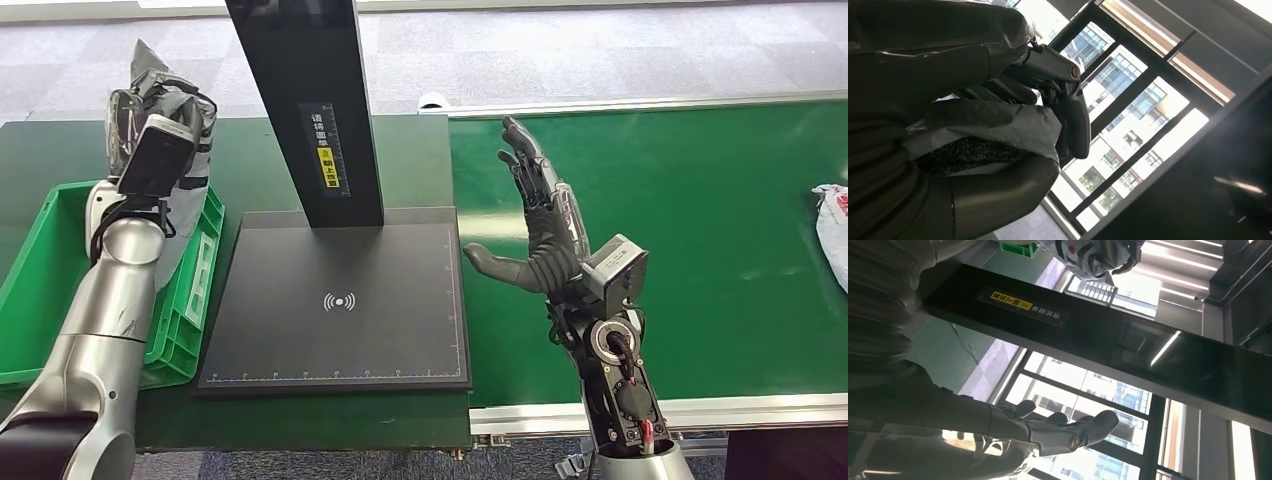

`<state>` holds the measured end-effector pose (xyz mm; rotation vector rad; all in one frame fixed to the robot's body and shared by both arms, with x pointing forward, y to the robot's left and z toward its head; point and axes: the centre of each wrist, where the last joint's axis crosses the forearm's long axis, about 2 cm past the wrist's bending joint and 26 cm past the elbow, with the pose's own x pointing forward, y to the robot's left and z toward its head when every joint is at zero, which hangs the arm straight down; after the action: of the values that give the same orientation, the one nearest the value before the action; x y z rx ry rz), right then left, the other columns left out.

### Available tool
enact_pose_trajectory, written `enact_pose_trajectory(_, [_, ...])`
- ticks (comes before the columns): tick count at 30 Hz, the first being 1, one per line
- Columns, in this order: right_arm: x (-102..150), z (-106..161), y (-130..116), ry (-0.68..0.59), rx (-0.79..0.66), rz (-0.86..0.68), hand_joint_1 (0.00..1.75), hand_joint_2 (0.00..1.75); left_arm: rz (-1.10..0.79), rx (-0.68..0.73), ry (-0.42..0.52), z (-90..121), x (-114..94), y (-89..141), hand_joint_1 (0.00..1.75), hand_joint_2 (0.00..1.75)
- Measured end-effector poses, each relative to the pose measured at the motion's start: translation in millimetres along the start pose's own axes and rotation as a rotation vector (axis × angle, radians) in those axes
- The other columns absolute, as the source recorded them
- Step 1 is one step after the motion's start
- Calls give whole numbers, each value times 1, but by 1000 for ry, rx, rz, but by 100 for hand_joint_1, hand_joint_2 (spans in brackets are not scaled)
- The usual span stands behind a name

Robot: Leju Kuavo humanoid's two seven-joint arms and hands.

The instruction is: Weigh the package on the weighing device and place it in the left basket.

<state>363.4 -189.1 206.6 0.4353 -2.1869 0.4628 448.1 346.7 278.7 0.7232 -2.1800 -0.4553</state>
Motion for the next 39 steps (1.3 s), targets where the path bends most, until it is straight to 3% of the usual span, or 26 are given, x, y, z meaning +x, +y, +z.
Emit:
enact_pose_trajectory(10, [0,-1,-1,0,1,2,0,175,6,-63,18,2,3,-17,0,175])
enact_pose_trajectory(16, [0,-2,-2,-1,0,2,0,175,46,-50,124,3,-7,-18,0,175])
enact_pose_trajectory(32, [-6,1,-2,27,-11,4,0,175,-17,117,382,21,-55,9,0,175])
enact_pose_trajectory(39, [-7,2,-1,35,-11,3,0,175,-90,191,544,32,-77,30,0,175])
